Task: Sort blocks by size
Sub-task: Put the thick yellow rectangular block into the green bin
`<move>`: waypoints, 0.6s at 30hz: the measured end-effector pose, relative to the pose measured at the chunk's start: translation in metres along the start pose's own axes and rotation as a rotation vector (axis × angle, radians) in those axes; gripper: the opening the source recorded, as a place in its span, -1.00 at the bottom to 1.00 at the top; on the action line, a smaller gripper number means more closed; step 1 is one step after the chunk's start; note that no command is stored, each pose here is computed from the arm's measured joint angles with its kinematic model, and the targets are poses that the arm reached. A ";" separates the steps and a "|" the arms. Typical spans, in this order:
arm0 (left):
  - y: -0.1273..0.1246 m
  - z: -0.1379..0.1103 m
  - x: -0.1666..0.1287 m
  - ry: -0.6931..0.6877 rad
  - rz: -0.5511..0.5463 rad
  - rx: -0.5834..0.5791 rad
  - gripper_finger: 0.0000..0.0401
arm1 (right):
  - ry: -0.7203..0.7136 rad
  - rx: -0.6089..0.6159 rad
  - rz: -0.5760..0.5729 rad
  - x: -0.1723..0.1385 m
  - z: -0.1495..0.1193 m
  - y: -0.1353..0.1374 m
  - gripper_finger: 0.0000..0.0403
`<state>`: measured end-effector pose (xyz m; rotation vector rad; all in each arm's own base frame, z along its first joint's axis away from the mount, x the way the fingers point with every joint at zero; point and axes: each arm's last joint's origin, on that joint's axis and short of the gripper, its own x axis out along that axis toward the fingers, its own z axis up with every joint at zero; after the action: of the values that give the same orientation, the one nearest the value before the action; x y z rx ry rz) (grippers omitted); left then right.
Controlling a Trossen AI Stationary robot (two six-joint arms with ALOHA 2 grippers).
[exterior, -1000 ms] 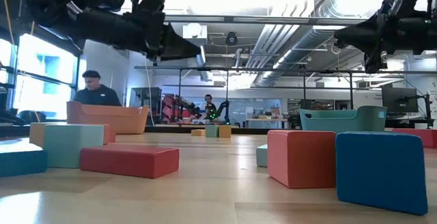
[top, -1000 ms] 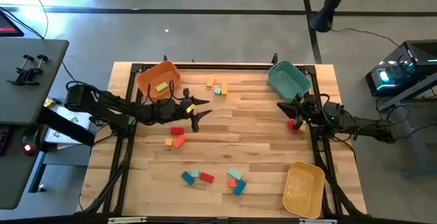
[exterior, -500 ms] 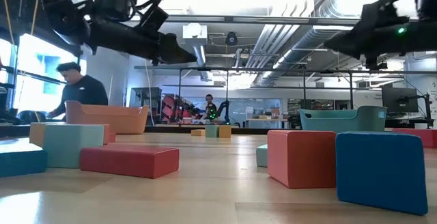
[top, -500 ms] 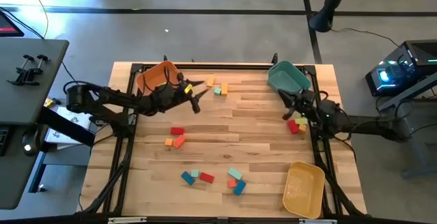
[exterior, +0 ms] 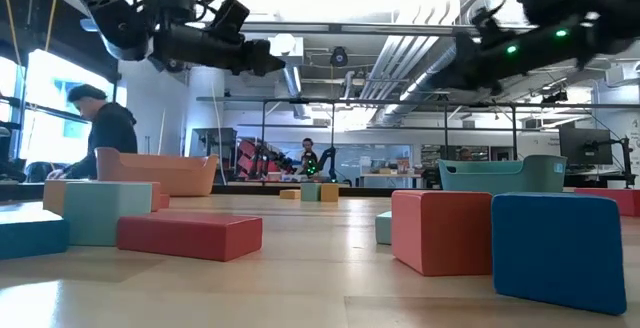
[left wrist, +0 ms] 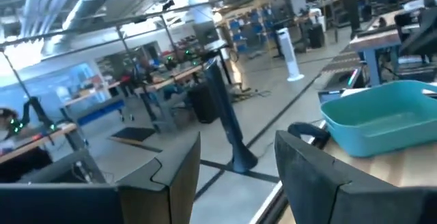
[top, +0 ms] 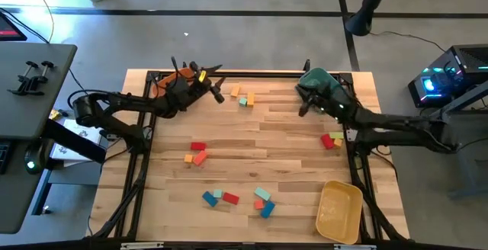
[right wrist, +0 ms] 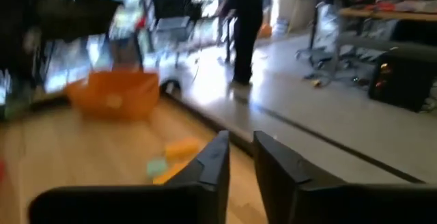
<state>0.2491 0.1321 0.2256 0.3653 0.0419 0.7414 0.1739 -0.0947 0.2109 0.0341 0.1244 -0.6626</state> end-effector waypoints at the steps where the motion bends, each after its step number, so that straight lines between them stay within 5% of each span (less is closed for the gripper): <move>1: 0.001 -0.002 0.000 0.014 0.000 -0.006 -0.13 | 0.030 -0.037 0.022 0.007 -0.001 0.001 -0.61; 7: -0.008 -0.009 -0.003 0.089 -0.044 -0.060 -0.13 | 0.132 -0.174 0.180 0.052 0.000 0.018 -0.36; 12: -0.018 0.002 -0.010 0.073 -0.088 -0.111 -0.13 | 0.277 -0.106 0.217 0.096 0.005 0.029 -0.22; 18: -0.037 0.010 -0.020 0.080 -0.151 -0.156 -0.13 | 0.444 -0.079 0.295 0.144 -0.022 0.042 -0.20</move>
<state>0.2605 0.0908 0.2201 0.1813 0.0861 0.6054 0.3096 -0.1482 0.1702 0.1218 0.5628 -0.3459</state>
